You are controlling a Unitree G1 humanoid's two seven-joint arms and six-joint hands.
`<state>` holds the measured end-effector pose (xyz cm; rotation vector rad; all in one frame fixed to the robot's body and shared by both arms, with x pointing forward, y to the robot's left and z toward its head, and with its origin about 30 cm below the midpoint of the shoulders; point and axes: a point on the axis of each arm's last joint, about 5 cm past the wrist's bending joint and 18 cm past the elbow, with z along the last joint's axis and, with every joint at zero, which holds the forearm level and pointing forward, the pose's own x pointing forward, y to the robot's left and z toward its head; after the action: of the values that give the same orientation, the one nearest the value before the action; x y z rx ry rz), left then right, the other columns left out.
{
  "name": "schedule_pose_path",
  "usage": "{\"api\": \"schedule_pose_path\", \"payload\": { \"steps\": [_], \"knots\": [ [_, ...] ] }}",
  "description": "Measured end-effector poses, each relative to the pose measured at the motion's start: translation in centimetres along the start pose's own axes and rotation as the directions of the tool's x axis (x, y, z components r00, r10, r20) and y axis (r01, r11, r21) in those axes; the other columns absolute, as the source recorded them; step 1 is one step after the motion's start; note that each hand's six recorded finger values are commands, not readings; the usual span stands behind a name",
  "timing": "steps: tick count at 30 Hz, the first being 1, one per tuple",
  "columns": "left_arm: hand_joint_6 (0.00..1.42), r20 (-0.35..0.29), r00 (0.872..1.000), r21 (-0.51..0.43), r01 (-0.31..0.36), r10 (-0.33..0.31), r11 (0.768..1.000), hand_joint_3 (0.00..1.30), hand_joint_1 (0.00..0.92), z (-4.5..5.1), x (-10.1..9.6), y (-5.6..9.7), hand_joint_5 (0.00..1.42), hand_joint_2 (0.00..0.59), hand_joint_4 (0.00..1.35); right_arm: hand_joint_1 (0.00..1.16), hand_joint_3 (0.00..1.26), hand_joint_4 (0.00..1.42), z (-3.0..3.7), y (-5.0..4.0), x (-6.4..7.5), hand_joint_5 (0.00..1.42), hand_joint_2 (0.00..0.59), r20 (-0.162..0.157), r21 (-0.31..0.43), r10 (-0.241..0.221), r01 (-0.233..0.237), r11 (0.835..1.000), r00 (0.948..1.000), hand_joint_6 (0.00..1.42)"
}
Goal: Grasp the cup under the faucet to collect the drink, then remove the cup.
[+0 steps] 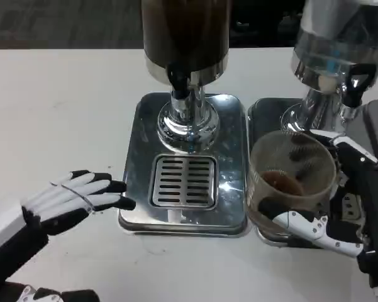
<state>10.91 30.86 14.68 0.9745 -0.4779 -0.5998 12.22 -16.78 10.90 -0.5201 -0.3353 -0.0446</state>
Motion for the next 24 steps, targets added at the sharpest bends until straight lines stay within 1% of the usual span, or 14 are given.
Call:
{"api": "schedule_pose_path", "payload": {
  "steps": [2, 4, 6, 9, 11, 13, 14, 18, 20, 22, 24],
  "knots": [
    [0.06, 0.010, 1.000, -0.002, 0.015, -0.015, 1.000, 0.24, 0.000, 0.51, -0.2, -0.2, 0.07, 0.127, 0.07, 1.16, 0.97, 1.01, 0.23, -0.30, -0.1, 1.10, 0.184, 0.020, 0.005, 0.010, -0.010, 1.000, 0.9997, 1.28],
    [0.06, 0.012, 1.000, -0.004, 0.023, -0.023, 1.000, 0.24, 0.000, 0.74, -0.3, -0.3, 0.07, 0.126, 0.07, 1.16, 0.97, 1.01, 0.32, -0.45, -0.2, 1.10, 0.184, 0.025, 0.003, 0.027, -0.027, 1.000, 0.9993, 1.28],
    [0.06, 0.015, 0.999, -0.004, 0.030, -0.030, 1.000, 0.24, 0.000, 0.94, -0.3, -0.3, 0.07, 0.125, 0.07, 1.16, 0.97, 1.01, 0.51, -0.55, -0.3, 1.10, 0.184, 0.031, 0.004, 0.033, -0.033, 0.999, 0.9990, 1.28],
    [0.06, 0.014, 0.999, -0.009, 0.043, -0.043, 0.999, 0.24, 0.000, 1.23, -0.5, -0.3, 0.07, 0.124, 0.07, 1.16, 0.97, 1.01, 1.06, -0.67, -0.3, 1.10, 0.184, 0.050, 0.013, 0.021, -0.021, 1.000, 0.9986, 1.28],
    [0.06, 0.011, 0.999, -0.011, 0.046, -0.045, 0.999, 0.24, 0.000, 1.25, -0.6, -0.3, 0.07, 0.124, 0.07, 1.16, 0.97, 1.02, 1.24, -0.66, -0.3, 1.10, 0.185, 0.055, 0.021, 0.015, -0.016, 1.000, 0.9984, 1.28],
    [0.06, 0.011, 0.999, -0.010, 0.048, -0.048, 0.999, 0.20, 0.000, 1.26, -0.6, -0.3, 0.04, 0.116, 0.03, 1.16, 0.97, 1.02, 1.25, -0.66, -0.5, 1.11, 0.185, 0.048, 0.023, 0.019, -0.020, 1.000, 0.9987, 1.28],
    [0.05, 0.010, 0.999, -0.007, 0.050, -0.050, 0.999, 0.19, 0.000, 1.32, -0.6, -0.3, 0.02, 0.116, 0.01, 1.16, 0.97, 1.02, 1.22, -0.67, -0.7, 1.11, 0.185, 0.040, 0.023, 0.023, -0.024, 0.999, 0.9989, 1.28],
    [0.03, -0.003, 0.998, 0.011, 0.058, -0.058, 0.998, 0.16, 0.000, 1.43, -0.6, 0.0, 0.00, 0.114, 0.00, 1.16, 0.97, 1.02, 1.10, -0.78, -1.1, 1.12, 0.185, 0.021, 0.018, 0.030, -0.031, 0.999, 0.9993, 1.28],
    [0.03, -0.019, 0.997, 0.039, 0.074, -0.073, 0.997, 0.16, 0.000, 1.46, -0.7, 0.1, 0.00, 0.114, 0.00, 1.16, 0.97, 1.02, 1.07, -0.83, -1.2, 1.12, 0.185, 0.019, 0.017, 0.030, -0.030, 0.999, 0.9994, 1.29],
    [0.02, -0.034, 0.995, 0.088, 0.095, -0.092, 0.992, 0.14, 0.000, 1.64, -0.8, 0.2, 0.00, 0.114, 0.00, 1.16, 0.97, 1.02, 1.04, -0.91, -1.2, 1.12, 0.185, 0.015, 0.022, 0.028, -0.029, 0.999, 0.9995, 1.29],
    [0.01, -0.038, 0.994, 0.108, 0.104, -0.101, 0.989, 0.14, 0.000, 1.82, -0.8, 0.2, 0.00, 0.113, 0.00, 1.16, 0.97, 1.02, 1.02, -0.97, -1.2, 1.12, 0.185, 0.016, 0.022, 0.030, -0.030, 0.999, 0.9994, 1.29]
  ]
}}
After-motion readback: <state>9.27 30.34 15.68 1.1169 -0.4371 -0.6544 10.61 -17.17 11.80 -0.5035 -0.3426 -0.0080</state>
